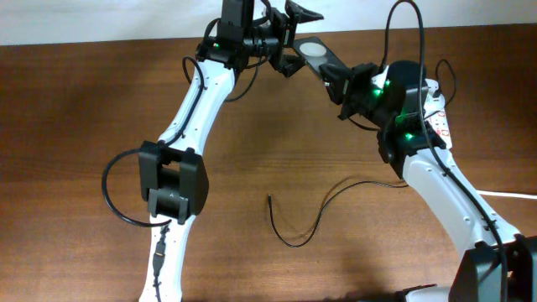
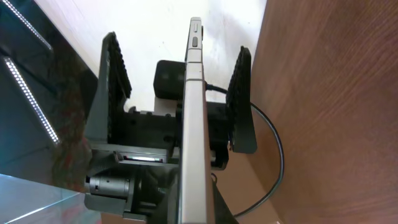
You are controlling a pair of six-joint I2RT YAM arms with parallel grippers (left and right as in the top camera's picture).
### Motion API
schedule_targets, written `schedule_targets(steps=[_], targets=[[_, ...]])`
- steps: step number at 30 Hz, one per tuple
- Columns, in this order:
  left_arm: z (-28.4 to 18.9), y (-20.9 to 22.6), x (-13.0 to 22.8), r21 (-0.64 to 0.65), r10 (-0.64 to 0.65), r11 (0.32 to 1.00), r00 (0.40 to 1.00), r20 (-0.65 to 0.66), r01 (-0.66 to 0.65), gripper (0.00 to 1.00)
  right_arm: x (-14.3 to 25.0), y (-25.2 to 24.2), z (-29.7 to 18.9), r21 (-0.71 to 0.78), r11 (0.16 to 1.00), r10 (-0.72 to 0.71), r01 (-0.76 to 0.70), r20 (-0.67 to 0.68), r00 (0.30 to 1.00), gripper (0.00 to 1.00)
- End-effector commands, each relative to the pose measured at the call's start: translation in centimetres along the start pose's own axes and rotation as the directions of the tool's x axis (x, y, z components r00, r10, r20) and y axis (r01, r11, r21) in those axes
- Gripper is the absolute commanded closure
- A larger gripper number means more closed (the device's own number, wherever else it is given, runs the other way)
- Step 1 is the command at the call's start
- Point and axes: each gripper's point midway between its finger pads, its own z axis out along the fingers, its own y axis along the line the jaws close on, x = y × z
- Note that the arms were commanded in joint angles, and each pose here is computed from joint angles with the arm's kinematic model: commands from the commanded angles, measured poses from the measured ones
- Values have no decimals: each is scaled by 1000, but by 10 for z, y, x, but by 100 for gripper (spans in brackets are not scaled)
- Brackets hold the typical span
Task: Plug charger to phone and switch on socket
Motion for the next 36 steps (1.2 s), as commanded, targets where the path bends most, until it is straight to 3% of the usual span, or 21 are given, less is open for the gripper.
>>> schedule_targets(steps=[1, 7, 10, 14, 19, 21, 22, 36], targets=[[-2, -17, 11, 21, 31, 999, 1000, 2, -31, 1, 4, 14, -1, -32, 999, -15, 15, -1, 1000, 96], [-2, -15, 11, 13, 22, 1000, 1000, 2, -22, 0, 4, 13, -1, -31, 999, -17, 17, -1, 1000, 96], [-2, -15, 11, 13, 22, 1000, 1000, 2, -22, 17, 4, 13, -1, -29, 999, -16, 16, -1, 1000, 96], [-2, -15, 11, 13, 22, 1000, 1000, 2, -22, 47, 4, 13, -1, -29, 999, -16, 16, -1, 1000, 96], [-2, -15, 11, 13, 22, 1000, 1000, 2, -22, 51, 4, 13, -1, -29, 999, -16, 16, -1, 1000, 96], [-2, -15, 11, 13, 22, 1000, 1000, 2, -22, 69, 4, 13, -1, -29, 999, -16, 16, -1, 1000, 96], [-2, -15, 11, 13, 22, 1000, 1000, 2, -22, 71, 4, 13, -1, -29, 999, -15, 15, -1, 1000, 96], [-2, -15, 12, 14, 23, 1000, 1000, -3, -23, 67, 4, 12, -1, -28, 1000, 0, 0, -5, 1000, 96]])
